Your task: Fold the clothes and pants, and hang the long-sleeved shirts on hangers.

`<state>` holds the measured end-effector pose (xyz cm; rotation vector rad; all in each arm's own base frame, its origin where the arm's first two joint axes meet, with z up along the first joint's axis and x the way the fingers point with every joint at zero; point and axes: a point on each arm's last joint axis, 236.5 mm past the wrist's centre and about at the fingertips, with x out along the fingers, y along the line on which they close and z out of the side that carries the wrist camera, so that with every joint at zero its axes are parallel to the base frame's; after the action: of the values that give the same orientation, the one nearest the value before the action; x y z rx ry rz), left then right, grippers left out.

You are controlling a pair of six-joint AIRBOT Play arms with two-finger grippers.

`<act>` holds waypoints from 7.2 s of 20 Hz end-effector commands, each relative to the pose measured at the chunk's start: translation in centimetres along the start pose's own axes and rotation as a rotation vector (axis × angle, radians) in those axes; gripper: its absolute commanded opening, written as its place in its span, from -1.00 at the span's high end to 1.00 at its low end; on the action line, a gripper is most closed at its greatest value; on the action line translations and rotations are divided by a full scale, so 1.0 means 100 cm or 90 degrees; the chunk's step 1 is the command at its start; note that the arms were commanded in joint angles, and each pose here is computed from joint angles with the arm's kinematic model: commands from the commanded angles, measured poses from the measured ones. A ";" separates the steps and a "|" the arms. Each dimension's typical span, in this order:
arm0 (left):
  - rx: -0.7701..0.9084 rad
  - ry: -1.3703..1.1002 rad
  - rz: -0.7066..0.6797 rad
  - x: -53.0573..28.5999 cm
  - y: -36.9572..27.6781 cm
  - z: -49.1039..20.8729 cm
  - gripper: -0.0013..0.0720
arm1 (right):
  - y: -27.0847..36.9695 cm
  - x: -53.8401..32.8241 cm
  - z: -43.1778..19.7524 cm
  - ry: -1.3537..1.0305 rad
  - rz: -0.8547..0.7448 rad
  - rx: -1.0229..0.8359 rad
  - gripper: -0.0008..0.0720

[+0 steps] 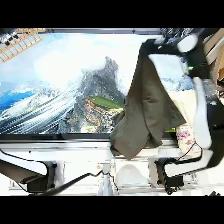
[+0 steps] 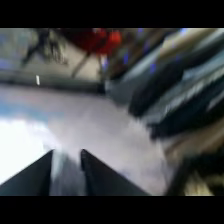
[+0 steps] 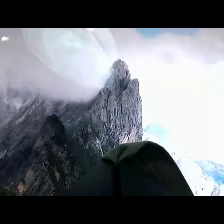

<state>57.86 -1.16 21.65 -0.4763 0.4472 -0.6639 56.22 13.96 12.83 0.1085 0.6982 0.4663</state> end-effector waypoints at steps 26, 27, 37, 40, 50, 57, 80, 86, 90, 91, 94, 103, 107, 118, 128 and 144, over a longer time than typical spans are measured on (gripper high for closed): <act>-0.280 0.988 -0.164 0.012 -0.260 -0.539 -0.68 | -0.028 -0.091 0.022 0.015 -0.002 0.044 -0.29; -0.290 0.989 -0.146 0.016 -0.260 -0.547 -0.68 | -0.028 -0.091 0.022 0.014 -0.002 0.043 -0.20; -0.376 0.901 -0.245 0.023 -0.283 -0.480 0.96 | -0.029 -0.092 0.003 0.065 -0.006 0.011 -0.13; -0.339 0.784 -0.194 -0.005 -0.218 -0.370 0.96 | -0.023 -0.094 -0.014 0.110 0.011 0.010 -0.14; -0.315 -0.259 0.162 -0.059 0.117 0.042 -0.83 | 0.046 -0.037 -0.065 0.166 0.120 0.074 -0.23; -0.334 0.333 0.409 -0.125 0.159 -0.177 -0.28 | 0.088 -0.002 -0.167 0.296 0.190 0.202 -0.30; -0.484 0.268 0.514 -0.264 0.270 -0.267 -0.95 | 0.265 0.167 -0.249 0.436 0.288 0.274 -0.43; -0.478 0.334 0.503 -0.257 0.260 -0.283 -0.95 | 0.271 0.162 -0.248 0.449 0.302 0.273 -0.29; -0.513 0.411 0.446 -0.233 0.244 -0.312 -0.94 | 0.277 0.161 -0.245 0.447 0.319 0.288 -0.18; -0.518 0.418 0.443 -0.228 0.243 -0.315 -0.94 | 0.278 0.162 -0.246 0.450 0.324 0.296 -0.18; -0.531 0.423 0.443 -0.220 0.242 -0.318 0.07 | 0.288 0.164 -0.252 0.452 0.344 0.306 0.08; -0.498 0.241 0.234 -0.193 0.168 -0.209 0.95 | 0.263 0.127 -0.176 0.376 0.314 0.115 0.93; -0.394 -0.096 -0.034 -0.208 0.050 -0.025 0.95 | 0.169 0.021 -0.075 0.271 0.124 -0.073 0.93; 0.046 -0.608 -0.701 -0.449 -0.371 0.119 0.95 | 0.207 -0.468 0.078 -0.389 -0.022 -0.271 0.93; -0.080 -0.361 -0.189 -0.280 -0.226 0.101 0.95 | 0.146 -0.358 0.086 -0.238 -0.125 -0.266 0.93; -0.598 -0.212 0.046 -0.009 0.144 -0.151 0.95 | -0.067 0.066 -0.035 -0.013 -0.176 -0.026 0.93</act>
<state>53.04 3.98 4.88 -1.3094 0.5349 -0.3081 58.21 10.46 6.32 -0.0897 0.7473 0.2303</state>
